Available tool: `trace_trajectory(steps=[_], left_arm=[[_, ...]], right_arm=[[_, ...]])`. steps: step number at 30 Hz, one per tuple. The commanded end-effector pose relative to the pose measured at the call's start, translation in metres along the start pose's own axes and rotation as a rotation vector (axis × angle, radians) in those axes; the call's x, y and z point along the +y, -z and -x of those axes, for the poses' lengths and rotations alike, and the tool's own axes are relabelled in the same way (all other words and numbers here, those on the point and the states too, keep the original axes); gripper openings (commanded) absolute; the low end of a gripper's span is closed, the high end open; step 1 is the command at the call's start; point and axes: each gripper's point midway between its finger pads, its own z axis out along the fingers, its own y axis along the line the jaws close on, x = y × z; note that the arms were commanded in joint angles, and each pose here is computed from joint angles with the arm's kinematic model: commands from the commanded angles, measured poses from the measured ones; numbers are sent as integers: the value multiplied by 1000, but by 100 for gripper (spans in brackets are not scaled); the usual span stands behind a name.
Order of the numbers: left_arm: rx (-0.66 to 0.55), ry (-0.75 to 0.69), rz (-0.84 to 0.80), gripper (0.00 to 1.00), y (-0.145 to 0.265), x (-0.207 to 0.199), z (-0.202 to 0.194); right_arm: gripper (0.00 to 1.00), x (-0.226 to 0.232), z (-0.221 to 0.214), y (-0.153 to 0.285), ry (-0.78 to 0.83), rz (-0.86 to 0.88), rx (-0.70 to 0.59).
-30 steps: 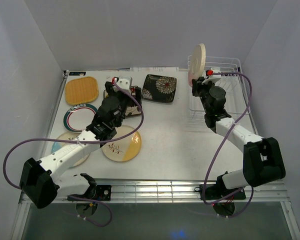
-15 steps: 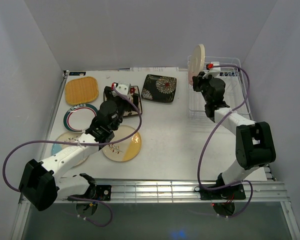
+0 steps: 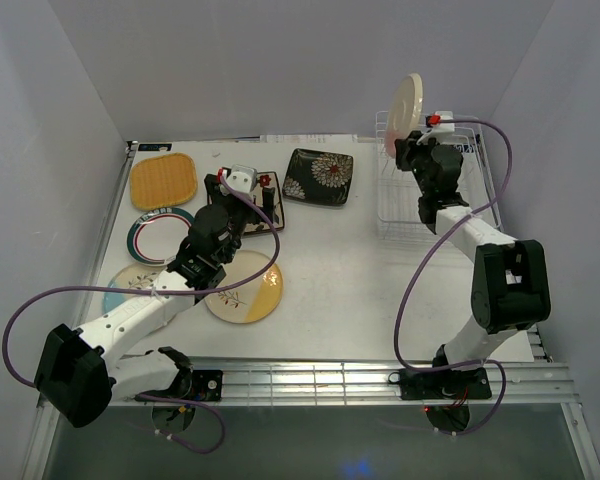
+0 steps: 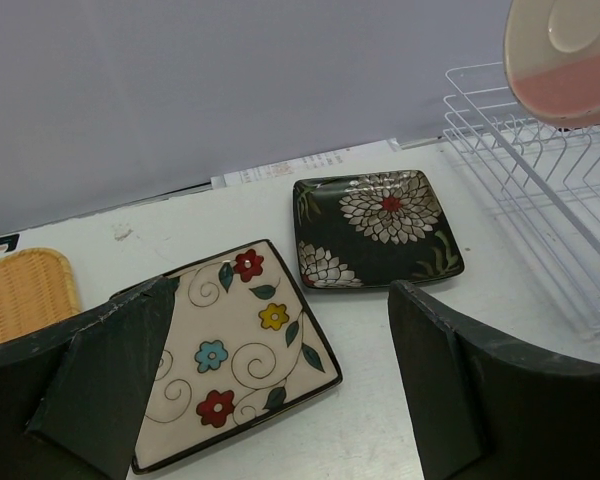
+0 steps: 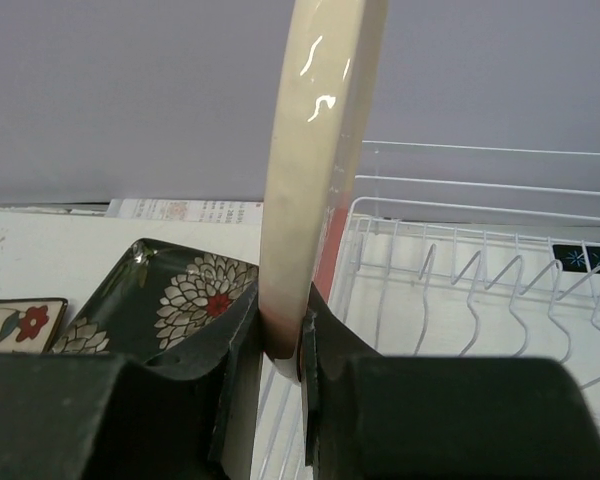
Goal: Load the plates into the dish rack
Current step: Insert the plate into the dish rack.
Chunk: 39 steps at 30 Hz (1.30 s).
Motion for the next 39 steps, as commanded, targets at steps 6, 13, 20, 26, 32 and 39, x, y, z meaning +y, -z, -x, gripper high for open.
trace_trajectory(steps=[6, 13, 20, 26, 32, 39], left_arm=[[-22, 7, -16, 98, 2, -1, 4], [-20, 7, -42, 98, 4, -5, 2], [-22, 9, -48, 98, 5, -6, 2], [-16, 5, -50, 98, 3, -7, 0], [-9, 4, -57, 98, 2, -8, -3], [-5, 3, -59, 98, 1, -9, -4]], right_arm=[[8, -41, 122, 6, 18, -10, -310], [8, -82, 129, 19, -1, -41, -313], [8, -108, 134, 26, 10, -79, -310], [8, -111, 133, 28, 15, -71, -304], [8, -95, 131, 27, 2, 9, -301], [8, -63, 124, 14, 12, 73, -286]])
